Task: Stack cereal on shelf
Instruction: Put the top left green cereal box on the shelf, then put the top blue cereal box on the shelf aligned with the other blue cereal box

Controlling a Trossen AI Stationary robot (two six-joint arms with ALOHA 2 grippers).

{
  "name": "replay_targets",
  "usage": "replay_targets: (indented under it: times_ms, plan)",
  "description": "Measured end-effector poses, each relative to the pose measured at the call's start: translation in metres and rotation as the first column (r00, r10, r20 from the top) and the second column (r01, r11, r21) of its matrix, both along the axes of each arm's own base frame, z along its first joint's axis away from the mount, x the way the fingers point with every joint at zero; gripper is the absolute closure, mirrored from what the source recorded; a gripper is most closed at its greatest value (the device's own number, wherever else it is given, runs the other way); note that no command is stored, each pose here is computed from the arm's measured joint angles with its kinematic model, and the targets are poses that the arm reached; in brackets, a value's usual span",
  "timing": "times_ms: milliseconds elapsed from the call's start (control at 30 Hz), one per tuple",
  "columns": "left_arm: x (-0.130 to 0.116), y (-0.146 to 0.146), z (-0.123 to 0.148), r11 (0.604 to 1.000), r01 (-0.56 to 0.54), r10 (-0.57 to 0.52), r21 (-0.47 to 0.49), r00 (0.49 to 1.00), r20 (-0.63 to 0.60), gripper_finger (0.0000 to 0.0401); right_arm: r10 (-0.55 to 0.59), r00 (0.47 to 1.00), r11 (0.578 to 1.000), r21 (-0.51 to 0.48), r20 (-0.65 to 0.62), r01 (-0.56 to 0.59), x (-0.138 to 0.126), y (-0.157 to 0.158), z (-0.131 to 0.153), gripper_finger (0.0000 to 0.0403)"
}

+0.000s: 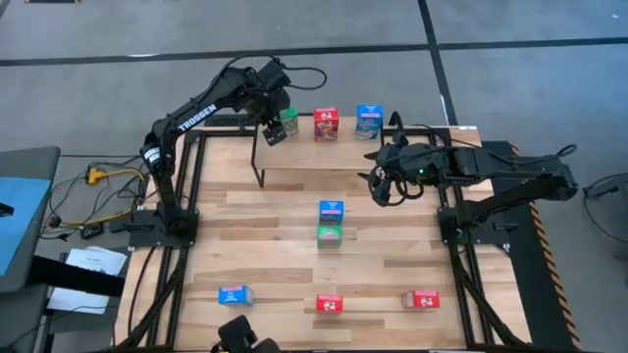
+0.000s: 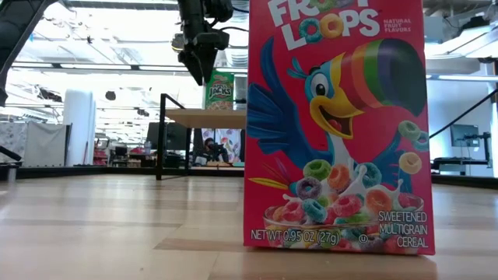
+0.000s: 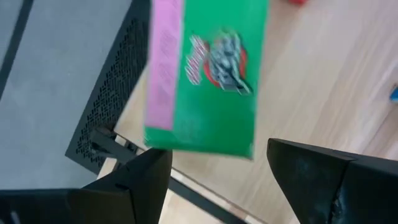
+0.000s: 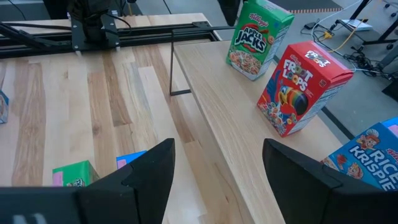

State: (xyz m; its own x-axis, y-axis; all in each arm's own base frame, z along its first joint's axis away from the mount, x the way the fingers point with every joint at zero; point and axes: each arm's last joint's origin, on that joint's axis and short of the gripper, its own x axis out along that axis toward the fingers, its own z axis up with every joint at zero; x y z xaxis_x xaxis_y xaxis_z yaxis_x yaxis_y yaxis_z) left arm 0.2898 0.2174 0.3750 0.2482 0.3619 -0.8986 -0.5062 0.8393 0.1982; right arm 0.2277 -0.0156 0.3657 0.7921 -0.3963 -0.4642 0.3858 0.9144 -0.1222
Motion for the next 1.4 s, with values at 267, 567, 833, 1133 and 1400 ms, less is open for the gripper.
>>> replay_targets:
  times_ms: [267, 567, 833, 1133, 1400]
  plan:
    - [-0.001, 0.003, 0.001, 0.998, -0.037, 0.038, 0.047, 0.999, -0.018, 0.0149, 0.0, 1.0, 1.0, 0.0, 0.0, 0.0, 0.0, 0.0, 0.0, 0.0135]
    - [-0.004, 0.006, 0.001, 0.993, -0.062, 0.068, 0.102, 0.996, -0.058, 0.0149, 0.0, 1.0, 1.0, 0.0, 0.0, 0.0, 0.0, 0.0, 0.0, 0.0135]
    - [-0.006, 0.008, 0.001, 0.993, -0.065, 0.071, 0.095, 0.996, -0.057, 0.015, 0.0, 1.0, 1.0, 0.0, 0.0, 0.0, 0.0, 0.0, 0.0, 0.0135]
    - [-0.005, 0.004, 0.0, 0.995, -0.03, 0.04, 0.094, 0.994, -0.1, 0.015, 0.0, 1.0, 1.0, 0.0, 0.0, 0.0, 0.0, 0.0, 0.0, 0.0135]
    - [-0.002, -0.005, -0.001, 0.994, -0.012, 0.029, 0.113, 0.988, -0.15, 0.015, 0.0, 1.0, 1.0, 0.0, 0.0, 0.0, 0.0, 0.0, 0.0, 0.0135]
